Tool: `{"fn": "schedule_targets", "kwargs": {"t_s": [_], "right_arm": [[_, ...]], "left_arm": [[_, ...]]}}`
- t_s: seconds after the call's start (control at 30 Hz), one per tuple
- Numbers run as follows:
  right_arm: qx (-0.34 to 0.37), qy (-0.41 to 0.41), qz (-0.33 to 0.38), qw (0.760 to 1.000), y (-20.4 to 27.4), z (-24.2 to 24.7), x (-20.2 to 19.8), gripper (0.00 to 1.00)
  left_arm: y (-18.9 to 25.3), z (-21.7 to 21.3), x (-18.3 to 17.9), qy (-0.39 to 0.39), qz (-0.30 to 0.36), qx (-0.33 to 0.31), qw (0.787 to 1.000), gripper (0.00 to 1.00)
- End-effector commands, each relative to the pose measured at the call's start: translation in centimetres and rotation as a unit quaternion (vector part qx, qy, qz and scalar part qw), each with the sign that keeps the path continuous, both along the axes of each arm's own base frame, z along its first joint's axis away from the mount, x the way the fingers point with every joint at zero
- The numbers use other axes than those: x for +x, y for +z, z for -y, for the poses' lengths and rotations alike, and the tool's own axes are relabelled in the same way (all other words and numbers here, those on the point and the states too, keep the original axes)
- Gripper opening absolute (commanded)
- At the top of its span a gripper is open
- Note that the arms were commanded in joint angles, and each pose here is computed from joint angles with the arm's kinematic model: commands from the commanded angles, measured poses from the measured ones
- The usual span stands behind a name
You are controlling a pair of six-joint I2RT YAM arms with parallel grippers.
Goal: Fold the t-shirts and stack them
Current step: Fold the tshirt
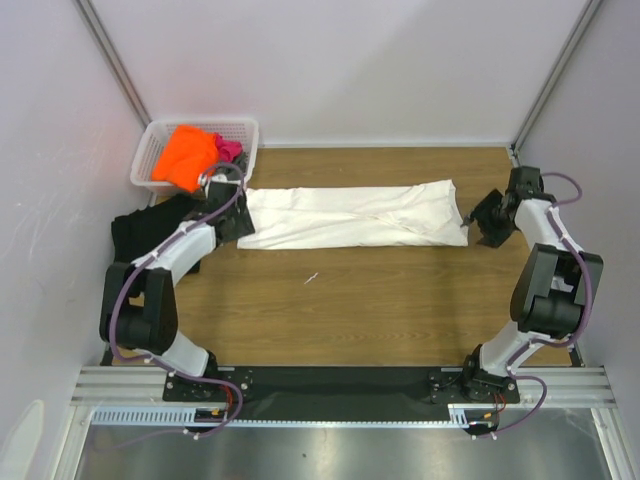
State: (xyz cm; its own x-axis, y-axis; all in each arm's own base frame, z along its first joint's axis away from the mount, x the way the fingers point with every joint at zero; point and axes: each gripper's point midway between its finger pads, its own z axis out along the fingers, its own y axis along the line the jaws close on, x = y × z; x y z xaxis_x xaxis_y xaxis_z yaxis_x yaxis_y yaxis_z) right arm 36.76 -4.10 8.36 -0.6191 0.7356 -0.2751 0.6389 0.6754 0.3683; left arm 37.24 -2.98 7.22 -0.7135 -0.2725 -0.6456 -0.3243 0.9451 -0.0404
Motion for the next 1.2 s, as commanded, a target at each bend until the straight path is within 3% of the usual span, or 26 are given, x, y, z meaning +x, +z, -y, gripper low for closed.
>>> {"fn": "schedule_targets", "kwargs": {"t_s": [0.0, 0.2, 0.4, 0.67, 0.97, 1.07, 1.17], "right_arm": [[-0.006, 0.031, 0.083, 0.996, 5.4, -1.8, 3.3, 0.64], [0.021, 0.044, 0.087, 0.995, 4.7, -3.9, 4.8, 0.64], [0.02, 0.053, 0.08, 0.995, 4.3, -4.8, 4.9, 0.64], [0.014, 0.051, 0.075, 0.996, 4.4, -4.7, 4.6, 0.64], [0.01, 0.048, 0.07, 0.996, 4.4, -4.6, 4.4, 0.64], [0.008, 0.048, 0.071, 0.996, 4.6, -4.5, 4.4, 0.64], [0.006, 0.046, 0.067, 0.997, 4.5, -4.4, 4.2, 0.64]], "left_arm": [[6.9, 1.6, 3.9, -0.037, 0.093, -0.02, 0.995, 0.76], [5.3, 5.2, 7.7, -0.065, 0.091, -0.055, 0.992, 0.7], [2.1, 4.2, 10.6, -0.034, 0.042, -0.012, 0.998, 0.65], [-0.8, 2.6, 11.3, -0.018, 0.019, 0.032, 0.999, 0.63], [-1.9, 2.7, 12.1, -0.006, 0.009, 0.011, 1.0, 0.6], [-2.1, 2.8, 12.4, -0.005, 0.011, 0.007, 1.0, 0.57], [-2.1, 3.0, 12.8, -0.006, 0.01, 0.005, 1.0, 0.47]]}}
